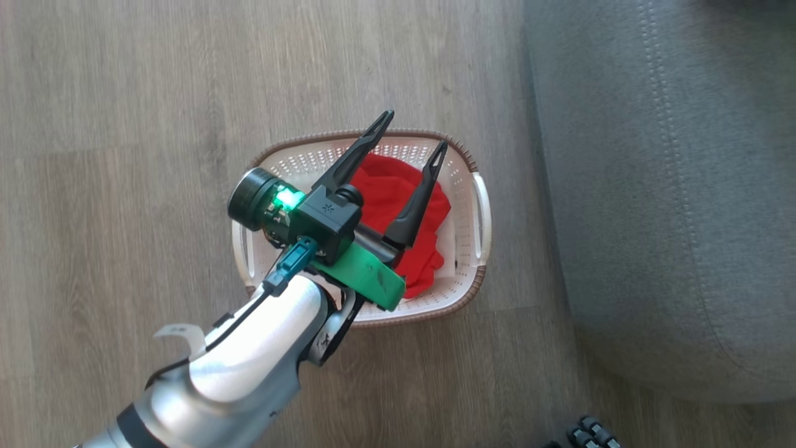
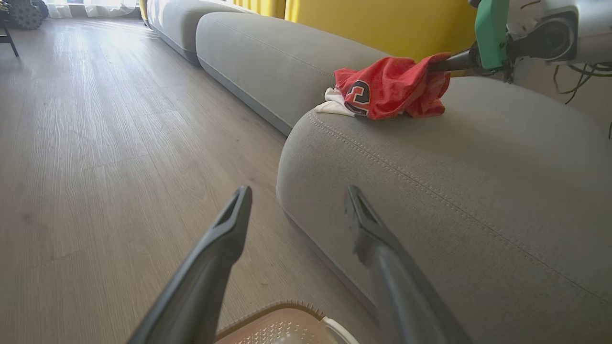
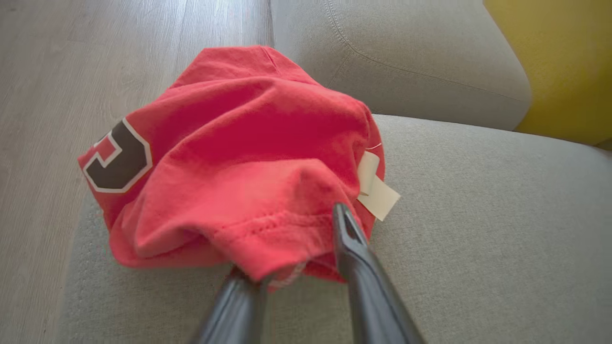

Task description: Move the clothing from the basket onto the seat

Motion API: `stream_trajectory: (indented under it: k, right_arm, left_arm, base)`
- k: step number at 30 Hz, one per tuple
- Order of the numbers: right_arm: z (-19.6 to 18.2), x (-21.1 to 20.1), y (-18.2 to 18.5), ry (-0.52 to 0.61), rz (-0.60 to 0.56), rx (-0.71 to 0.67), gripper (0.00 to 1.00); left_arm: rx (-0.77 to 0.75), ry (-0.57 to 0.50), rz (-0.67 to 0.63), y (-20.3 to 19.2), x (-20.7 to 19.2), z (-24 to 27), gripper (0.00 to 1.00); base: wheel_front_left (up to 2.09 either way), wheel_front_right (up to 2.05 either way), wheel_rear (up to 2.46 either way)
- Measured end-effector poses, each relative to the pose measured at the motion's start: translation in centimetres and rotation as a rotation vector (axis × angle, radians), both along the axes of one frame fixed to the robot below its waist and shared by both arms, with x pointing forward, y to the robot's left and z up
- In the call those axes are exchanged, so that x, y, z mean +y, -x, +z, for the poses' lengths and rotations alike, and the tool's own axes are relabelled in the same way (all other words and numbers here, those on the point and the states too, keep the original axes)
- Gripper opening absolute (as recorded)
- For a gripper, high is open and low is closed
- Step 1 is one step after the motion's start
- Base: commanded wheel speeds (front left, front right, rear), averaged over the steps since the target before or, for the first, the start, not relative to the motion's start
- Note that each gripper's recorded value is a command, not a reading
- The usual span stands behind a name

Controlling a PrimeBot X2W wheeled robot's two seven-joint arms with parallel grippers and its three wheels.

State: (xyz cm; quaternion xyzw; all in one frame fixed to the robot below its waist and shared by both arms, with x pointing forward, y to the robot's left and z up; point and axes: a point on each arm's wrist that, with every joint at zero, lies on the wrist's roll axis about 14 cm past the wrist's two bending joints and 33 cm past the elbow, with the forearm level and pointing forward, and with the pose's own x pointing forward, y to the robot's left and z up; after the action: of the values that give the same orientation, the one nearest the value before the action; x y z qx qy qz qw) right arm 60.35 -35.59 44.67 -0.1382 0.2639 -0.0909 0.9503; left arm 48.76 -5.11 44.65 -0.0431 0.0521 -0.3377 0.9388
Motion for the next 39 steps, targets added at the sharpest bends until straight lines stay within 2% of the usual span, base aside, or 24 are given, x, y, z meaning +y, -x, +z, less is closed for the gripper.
stream_trajectory:
  k: [5,13,23,30,39]
  right_arm:
    - [0.9,0.0,0.8,0.023,0.017,-0.003,1.0]
    - [0.9,-0.2,4.5,0.014,0.027,0.013,1.0]
    - [6.3,0.1,6.9,0.005,0.085,-0.148,1.0]
    - [11.8,1.8,7.3,-0.003,0.153,-0.347,1.0]
    - [13.9,6.8,8.4,-0.087,0.236,-0.491,1.0]
  left_arm:
    - [-0.015,0.0,-0.014,0.4,-0.5,0.8,1.0]
    - [-0.013,0.002,-0.02,1.7,-0.9,1.7,1.0]
    - [-0.031,0.032,0.007,3.4,-0.4,4.1,1.0]
    - [-0.048,0.042,0.094,4.5,2.0,5.4,1.0]
    - [-0.055,0.038,0.309,6.1,8.6,6.2,1.0]
  base:
    - [0.0,0.0,0.0]
    - [0.0,0.0,0.0]
    - [0.0,0.0,0.0]
    - [0.0,0.0,0.0]
    - [0.0,0.0,0.0]
